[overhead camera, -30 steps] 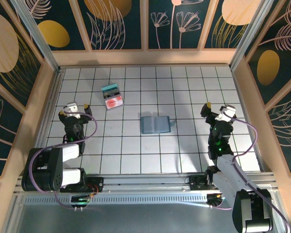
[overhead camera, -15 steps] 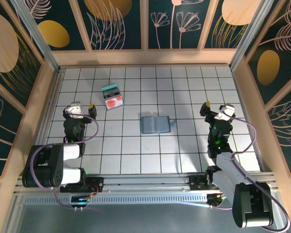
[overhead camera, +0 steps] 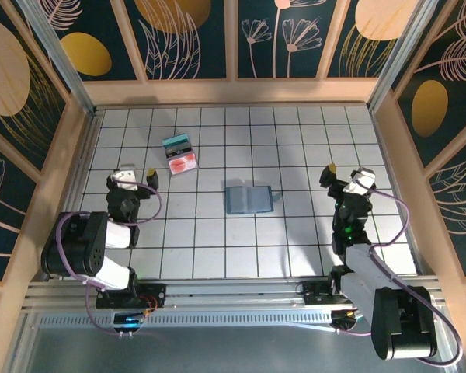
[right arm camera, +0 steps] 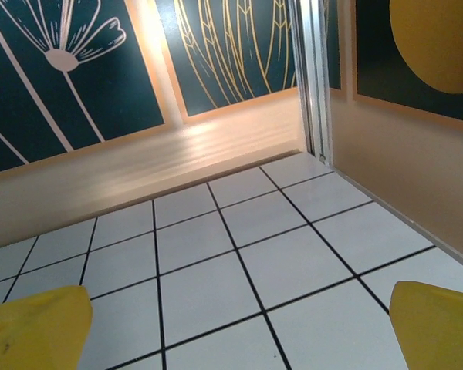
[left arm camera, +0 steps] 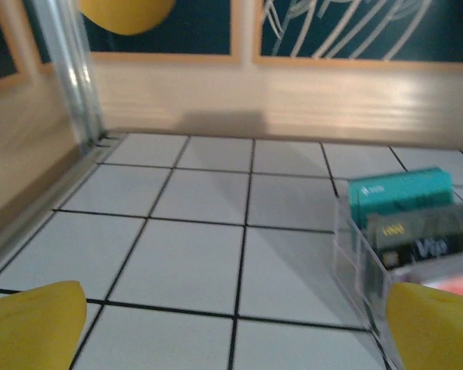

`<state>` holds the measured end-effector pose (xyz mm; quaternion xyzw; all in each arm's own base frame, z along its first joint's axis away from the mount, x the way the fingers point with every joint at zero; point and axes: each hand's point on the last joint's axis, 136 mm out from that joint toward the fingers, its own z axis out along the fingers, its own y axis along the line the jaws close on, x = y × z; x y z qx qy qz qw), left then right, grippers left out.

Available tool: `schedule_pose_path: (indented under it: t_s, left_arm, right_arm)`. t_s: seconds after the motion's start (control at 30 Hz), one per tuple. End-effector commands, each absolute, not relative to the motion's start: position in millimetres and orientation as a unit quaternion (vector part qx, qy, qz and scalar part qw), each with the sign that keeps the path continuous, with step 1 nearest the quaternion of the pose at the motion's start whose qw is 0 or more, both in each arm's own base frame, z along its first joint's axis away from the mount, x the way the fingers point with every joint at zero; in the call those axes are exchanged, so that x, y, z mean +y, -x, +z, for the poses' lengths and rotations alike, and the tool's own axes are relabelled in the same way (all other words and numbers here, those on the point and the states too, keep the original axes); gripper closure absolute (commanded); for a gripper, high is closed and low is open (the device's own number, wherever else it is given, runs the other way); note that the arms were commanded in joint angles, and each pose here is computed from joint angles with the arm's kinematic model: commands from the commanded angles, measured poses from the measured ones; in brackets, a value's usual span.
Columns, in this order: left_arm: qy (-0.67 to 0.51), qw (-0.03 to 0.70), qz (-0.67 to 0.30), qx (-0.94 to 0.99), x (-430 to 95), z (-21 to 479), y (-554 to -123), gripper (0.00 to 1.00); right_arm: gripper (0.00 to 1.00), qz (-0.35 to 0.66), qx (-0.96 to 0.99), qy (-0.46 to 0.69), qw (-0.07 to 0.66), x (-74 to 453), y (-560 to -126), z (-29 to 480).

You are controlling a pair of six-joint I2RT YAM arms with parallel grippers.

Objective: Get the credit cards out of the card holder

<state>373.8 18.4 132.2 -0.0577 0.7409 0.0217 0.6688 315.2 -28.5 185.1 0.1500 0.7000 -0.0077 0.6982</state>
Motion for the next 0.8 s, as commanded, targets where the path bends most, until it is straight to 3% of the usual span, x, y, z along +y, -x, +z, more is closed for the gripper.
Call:
schedule_pose_path:
  t_s: [0.0, 0.77]
  left_arm:
    - [0.101, 0.674, 0.039, 0.730, 32, 137, -374, 0.01]
    - [0.100, 0.675, 0.037, 0.730, 31, 137, -373, 0.01]
  right_arm:
    - [0.01, -0.003, 0.674, -0.148, 0.724, -31, -312, 193]
    - [0.01, 0.018, 0.679, -0.102, 0.727, -31, -334, 159]
